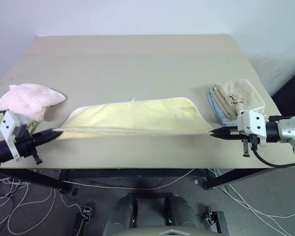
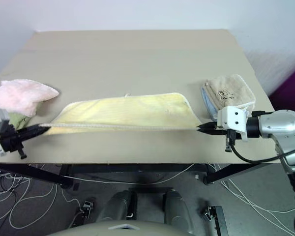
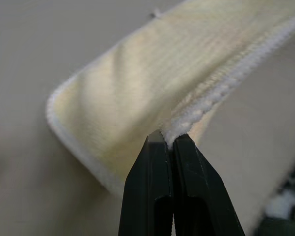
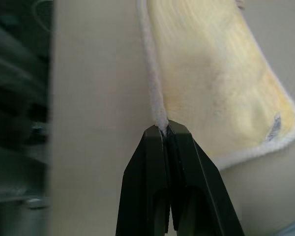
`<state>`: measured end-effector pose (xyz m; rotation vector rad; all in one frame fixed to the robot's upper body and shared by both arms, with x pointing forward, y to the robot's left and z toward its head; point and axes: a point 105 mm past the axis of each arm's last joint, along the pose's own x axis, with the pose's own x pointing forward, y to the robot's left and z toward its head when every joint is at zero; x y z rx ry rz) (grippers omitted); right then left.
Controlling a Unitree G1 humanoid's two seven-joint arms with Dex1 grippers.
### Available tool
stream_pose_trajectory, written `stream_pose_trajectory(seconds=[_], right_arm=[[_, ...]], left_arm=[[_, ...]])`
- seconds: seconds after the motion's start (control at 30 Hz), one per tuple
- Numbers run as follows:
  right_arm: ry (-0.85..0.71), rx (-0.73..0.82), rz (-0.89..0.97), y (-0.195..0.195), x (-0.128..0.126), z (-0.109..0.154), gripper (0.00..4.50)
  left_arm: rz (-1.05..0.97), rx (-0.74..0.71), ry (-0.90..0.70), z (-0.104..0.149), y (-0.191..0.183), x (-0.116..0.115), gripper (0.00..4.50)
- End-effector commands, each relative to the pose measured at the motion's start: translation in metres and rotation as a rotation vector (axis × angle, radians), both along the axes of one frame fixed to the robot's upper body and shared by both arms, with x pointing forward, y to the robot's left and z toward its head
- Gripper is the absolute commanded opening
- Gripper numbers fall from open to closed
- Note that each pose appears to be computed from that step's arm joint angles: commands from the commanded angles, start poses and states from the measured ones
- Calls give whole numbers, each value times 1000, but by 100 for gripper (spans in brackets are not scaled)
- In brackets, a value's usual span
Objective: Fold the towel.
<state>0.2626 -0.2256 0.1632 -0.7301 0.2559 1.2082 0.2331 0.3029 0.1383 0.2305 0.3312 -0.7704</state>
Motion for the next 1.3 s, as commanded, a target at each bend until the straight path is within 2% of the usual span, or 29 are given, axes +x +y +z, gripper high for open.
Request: stream_pose_trajectory(seconds=[0.03,0.13,0.23,0.47,0.8,0.97,1.17,1.2,1.3], right_arm=[[8,3,16,0,-8,12,2],[23,-4,16,-1,-9,10,2],[-19,-5,4,0,1,12,2],[-156,1,-45,7,46,21,2],[-309,-44,-147,15,119,19,2],[-329,-61,-162,21,137,13,2],[-342,-55,-156,28,143,7,2],[-341,-50,-158,28,144,6,0],[-333,-17,-173,28,145,9,68]], left_arm=[[-37,23,-10,10,-7,-9,0],[-37,43,21,5,-7,-13,0],[-14,64,12,4,-3,-7,0],[107,80,-149,14,4,37,0],[184,158,-235,4,7,91,0],[196,199,-249,-3,5,105,0],[201,238,-236,-13,6,107,0],[225,233,-230,-13,10,108,22],[244,193,-238,-9,11,109,95]])
